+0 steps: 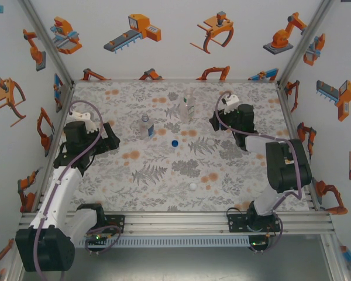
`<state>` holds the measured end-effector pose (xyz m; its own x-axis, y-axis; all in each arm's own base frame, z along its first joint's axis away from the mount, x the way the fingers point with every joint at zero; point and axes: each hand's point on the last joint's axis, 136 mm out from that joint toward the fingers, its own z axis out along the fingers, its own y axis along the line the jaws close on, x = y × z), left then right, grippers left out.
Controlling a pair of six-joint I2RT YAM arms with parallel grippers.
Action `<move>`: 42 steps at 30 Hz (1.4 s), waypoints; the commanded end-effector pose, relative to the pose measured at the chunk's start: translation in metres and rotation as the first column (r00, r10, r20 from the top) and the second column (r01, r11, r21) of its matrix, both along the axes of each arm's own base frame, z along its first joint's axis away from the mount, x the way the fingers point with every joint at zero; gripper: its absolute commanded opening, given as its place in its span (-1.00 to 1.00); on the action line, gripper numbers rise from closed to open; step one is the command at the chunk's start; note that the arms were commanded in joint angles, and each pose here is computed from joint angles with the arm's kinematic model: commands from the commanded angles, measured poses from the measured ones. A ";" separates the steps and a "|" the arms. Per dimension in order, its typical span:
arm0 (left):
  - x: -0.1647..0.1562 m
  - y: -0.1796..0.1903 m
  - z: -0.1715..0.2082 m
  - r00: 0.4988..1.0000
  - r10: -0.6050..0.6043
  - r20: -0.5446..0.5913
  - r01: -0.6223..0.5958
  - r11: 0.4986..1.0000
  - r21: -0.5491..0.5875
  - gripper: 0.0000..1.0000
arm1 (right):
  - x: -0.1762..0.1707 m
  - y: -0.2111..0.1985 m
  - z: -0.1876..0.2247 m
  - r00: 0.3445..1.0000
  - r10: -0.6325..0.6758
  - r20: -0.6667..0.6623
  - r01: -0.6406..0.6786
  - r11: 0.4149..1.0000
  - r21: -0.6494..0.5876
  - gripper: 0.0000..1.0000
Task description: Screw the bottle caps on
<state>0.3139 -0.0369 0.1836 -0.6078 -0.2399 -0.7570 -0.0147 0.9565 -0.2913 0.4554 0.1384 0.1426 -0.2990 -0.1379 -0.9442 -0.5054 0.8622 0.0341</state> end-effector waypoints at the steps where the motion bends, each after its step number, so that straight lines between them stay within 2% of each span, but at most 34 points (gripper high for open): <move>1: 0.004 -0.002 0.019 1.000 0.006 0.009 -0.006 1.000 -0.018 0.94 | -0.003 0.002 0.027 0.999 -0.007 0.042 0.006 1.000 0.023 0.02; 9: -0.005 -0.023 0.055 0.993 -0.107 0.053 0.109 0.994 -0.024 0.94 | -0.035 -0.003 0.059 0.999 -0.045 -0.016 0.047 0.994 0.098 -0.13; 12: -0.013 -0.040 0.075 0.974 -0.198 0.112 0.204 0.978 -0.047 0.94 | -0.054 0.003 0.075 0.998 -0.013 -0.060 0.021 0.990 0.137 -0.20; 15: -0.022 -0.060 0.097 0.941 -0.291 0.172 0.308 0.948 -0.078 0.94 | -0.078 0.014 0.097 0.995 0.033 -0.094 -0.013 0.979 0.205 -0.26; 20: -0.040 -0.096 0.129 0.858 -0.422 0.291 0.464 0.881 -0.089 0.93 | -0.115 0.034 0.133 0.980 0.139 -0.140 -0.085 0.938 0.336 -0.43; 26: -0.069 -0.149 0.155 0.691 -0.605 0.395 0.672 0.740 -0.043 0.97 | -0.158 0.063 0.183 0.945 0.310 -0.099 -0.231 0.854 0.466 -0.57; 31: -0.098 -0.190 0.179 0.506 -0.717 0.480 0.819 0.573 -0.006 1.00 | -0.196 0.087 0.228 0.875 0.484 0.017 -0.424 0.749 0.509 -0.69; 34: -0.110 -0.209 0.191 0.424 -0.756 0.498 0.873 0.487 -0.003 1.00 | -0.216 0.098 0.250 0.827 0.558 0.072 -0.512 0.694 0.506 -0.72; 37: -0.124 -0.227 0.196 0.351 -0.793 0.498 0.917 0.399 -0.010 0.99 | -0.236 0.108 0.268 0.773 0.621 0.128 -0.594 0.638 0.490 -0.75; 42: -0.141 -0.253 0.201 0.261 -0.830 0.493 0.960 0.279 -0.037 0.94 | -0.262 0.119 0.290 0.698 0.690 0.194 -0.684 0.561 0.465 -0.82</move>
